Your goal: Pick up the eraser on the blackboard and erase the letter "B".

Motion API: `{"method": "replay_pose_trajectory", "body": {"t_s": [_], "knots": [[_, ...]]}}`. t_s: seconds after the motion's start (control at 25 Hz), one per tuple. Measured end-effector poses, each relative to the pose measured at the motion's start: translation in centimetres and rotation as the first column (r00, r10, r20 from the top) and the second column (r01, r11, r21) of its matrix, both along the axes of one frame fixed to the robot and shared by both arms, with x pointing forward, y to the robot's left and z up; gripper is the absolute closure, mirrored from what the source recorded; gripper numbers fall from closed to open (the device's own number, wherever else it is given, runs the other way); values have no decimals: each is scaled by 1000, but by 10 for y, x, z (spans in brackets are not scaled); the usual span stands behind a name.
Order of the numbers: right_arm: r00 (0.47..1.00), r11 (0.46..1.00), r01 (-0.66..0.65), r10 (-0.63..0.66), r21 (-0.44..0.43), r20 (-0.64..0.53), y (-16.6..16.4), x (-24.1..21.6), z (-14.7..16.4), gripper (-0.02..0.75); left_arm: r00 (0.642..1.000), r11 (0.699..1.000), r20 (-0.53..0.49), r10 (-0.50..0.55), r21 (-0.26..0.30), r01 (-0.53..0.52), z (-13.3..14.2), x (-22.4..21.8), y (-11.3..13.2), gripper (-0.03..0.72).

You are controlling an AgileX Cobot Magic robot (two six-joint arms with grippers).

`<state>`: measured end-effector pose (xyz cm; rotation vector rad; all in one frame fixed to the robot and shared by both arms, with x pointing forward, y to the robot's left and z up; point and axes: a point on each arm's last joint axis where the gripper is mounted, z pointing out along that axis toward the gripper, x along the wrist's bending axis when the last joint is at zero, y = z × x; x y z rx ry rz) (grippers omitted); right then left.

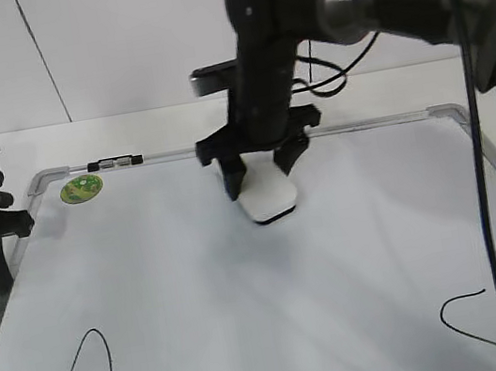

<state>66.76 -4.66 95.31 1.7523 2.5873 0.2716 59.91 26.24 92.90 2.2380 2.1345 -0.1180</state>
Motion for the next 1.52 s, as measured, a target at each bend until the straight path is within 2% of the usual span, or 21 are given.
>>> {"method": "replay_pose_trajectory", "body": {"t_s": [0.08, 0.24, 0.44, 0.64, 0.92, 1.0, 1.4, 1.52], "knots": [[998, 998, -70, 70, 7, -3, 30, -19, -1, 206, 1000, 1000, -4, 0, 0, 0, 0, 0, 0, 644], [985, 985, -171, 171, 12, -3, 68, -48, -1, 206, 1000, 1000, -9, -1, 0, 1, 0, -1, 0, 644], [979, 979, -205, 205, 3, 3, 76, -55, -1, 206, 1000, 1000, -14, -2, 1, 2, 0, -1, 0, 643], [986, 986, -165, 165, -16, 14, 58, -39, -1, 206, 1000, 1000, -14, -1, 1, 1, 0, -1, 0, 643], [997, 996, 48, -43, -77, 61, -32, 19, -1, 206, 1000, 1000, -14, -1, 1, 1, 0, -1, 0, 643], [995, 993, 82, -78, -79, 62, -47, 26, 0, 206, 1000, 1000, -14, -1, 1, 1, 0, -1, 0, 643], [993, 993, 110, -108, -31, 46, -53, 26, 6, 206, 1000, 1000, -14, -2, 2, 2, 0, -1, 0, 641], [992, 994, 112, -111, -15, 68, -54, 23, 23, 206, 1000, 1000, -14, -2, 2, 2, 0, -1, 0, 640]]}}
